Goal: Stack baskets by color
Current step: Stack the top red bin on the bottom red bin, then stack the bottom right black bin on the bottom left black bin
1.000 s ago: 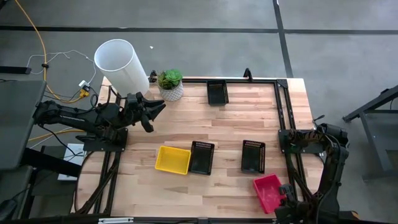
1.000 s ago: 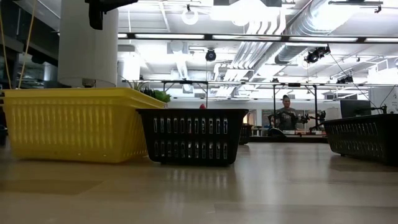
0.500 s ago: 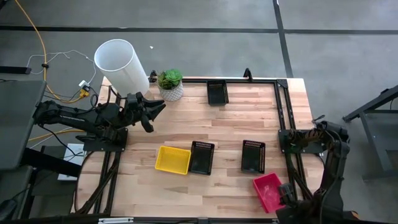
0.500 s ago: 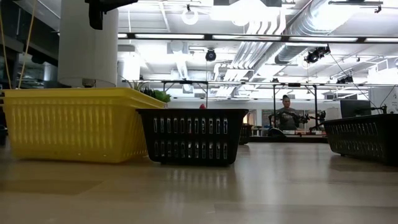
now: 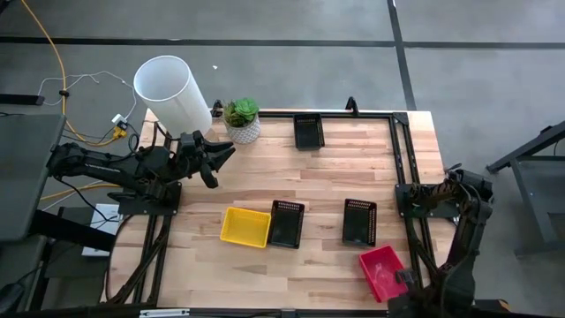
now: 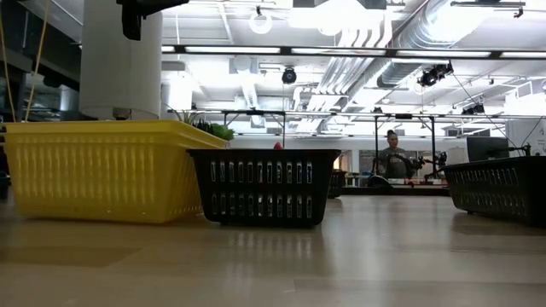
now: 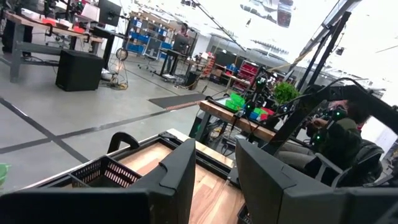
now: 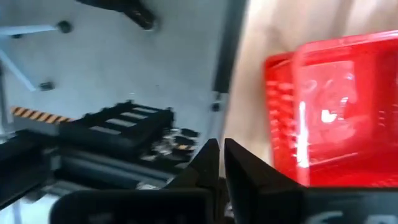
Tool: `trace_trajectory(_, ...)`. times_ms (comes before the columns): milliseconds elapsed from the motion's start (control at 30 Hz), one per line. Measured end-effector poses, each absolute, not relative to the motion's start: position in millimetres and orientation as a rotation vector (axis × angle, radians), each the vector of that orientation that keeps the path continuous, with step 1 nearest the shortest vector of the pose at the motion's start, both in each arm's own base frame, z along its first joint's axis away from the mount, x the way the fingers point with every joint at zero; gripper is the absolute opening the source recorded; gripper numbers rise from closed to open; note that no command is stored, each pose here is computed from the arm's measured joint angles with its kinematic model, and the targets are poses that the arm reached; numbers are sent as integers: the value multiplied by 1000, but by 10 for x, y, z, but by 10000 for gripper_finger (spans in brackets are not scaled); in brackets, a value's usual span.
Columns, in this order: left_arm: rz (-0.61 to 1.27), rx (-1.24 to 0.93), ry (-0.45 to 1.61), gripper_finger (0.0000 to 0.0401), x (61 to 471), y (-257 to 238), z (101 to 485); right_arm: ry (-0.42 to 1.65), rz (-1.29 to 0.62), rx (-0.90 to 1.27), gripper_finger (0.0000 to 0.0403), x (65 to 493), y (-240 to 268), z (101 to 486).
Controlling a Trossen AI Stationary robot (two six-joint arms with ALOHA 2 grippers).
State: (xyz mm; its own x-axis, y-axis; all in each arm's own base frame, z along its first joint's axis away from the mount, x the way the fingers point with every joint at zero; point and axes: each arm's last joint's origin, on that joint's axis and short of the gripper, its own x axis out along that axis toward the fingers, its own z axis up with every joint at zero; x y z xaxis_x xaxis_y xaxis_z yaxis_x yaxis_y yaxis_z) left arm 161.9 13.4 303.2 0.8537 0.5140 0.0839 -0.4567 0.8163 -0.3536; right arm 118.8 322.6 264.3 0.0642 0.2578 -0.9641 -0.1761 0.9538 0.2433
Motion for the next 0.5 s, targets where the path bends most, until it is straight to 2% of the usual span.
trace_trajectory(100,520,-331,-179,103,1619,134,3032,1490,284,49,3,1230,3162,2527)
trace_trajectory(500,513,-331,-178,103,1620,133,3032,1497,165,40,0,1388,2993,2298)
